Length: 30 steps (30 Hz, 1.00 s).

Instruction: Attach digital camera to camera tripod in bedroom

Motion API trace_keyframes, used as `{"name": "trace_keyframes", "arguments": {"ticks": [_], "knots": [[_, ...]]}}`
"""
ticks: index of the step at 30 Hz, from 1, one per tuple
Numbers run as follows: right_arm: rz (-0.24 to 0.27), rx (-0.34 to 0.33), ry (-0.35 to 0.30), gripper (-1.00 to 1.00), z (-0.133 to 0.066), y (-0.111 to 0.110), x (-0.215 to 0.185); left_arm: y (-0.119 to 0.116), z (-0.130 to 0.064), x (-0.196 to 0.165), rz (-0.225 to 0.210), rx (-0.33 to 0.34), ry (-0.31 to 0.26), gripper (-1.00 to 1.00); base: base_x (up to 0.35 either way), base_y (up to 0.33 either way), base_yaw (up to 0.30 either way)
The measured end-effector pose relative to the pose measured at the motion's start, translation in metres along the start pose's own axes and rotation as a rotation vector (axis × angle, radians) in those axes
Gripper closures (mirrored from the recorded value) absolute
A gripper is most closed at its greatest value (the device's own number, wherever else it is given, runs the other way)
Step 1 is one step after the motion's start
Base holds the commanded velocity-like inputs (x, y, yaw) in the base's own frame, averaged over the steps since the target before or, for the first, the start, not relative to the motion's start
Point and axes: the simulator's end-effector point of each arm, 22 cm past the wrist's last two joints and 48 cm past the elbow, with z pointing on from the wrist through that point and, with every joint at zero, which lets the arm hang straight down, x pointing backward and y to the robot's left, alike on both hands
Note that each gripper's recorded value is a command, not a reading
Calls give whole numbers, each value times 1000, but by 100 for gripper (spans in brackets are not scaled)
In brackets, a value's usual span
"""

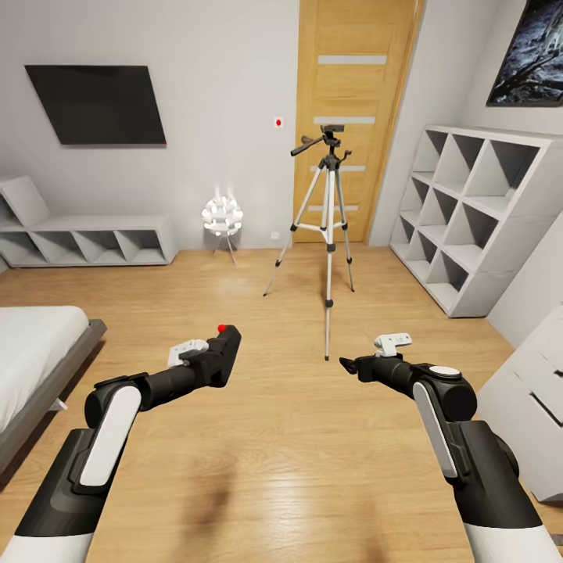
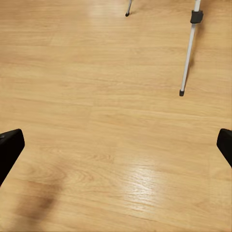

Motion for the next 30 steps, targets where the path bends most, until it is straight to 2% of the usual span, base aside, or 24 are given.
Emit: {"name": "trace_keyframes", "arguments": {"ticks": [24, 30], "knots": [[-3, -3, 1, -100, -23, 7, -31, -14, -22, -25, 2, -12, 7, 100, 0, 0, 0], [-5, -4, 2, -100, -28, 10, -37, -25, -28, -31, -19, 19, 8, 100, 0, 0, 0]]}}
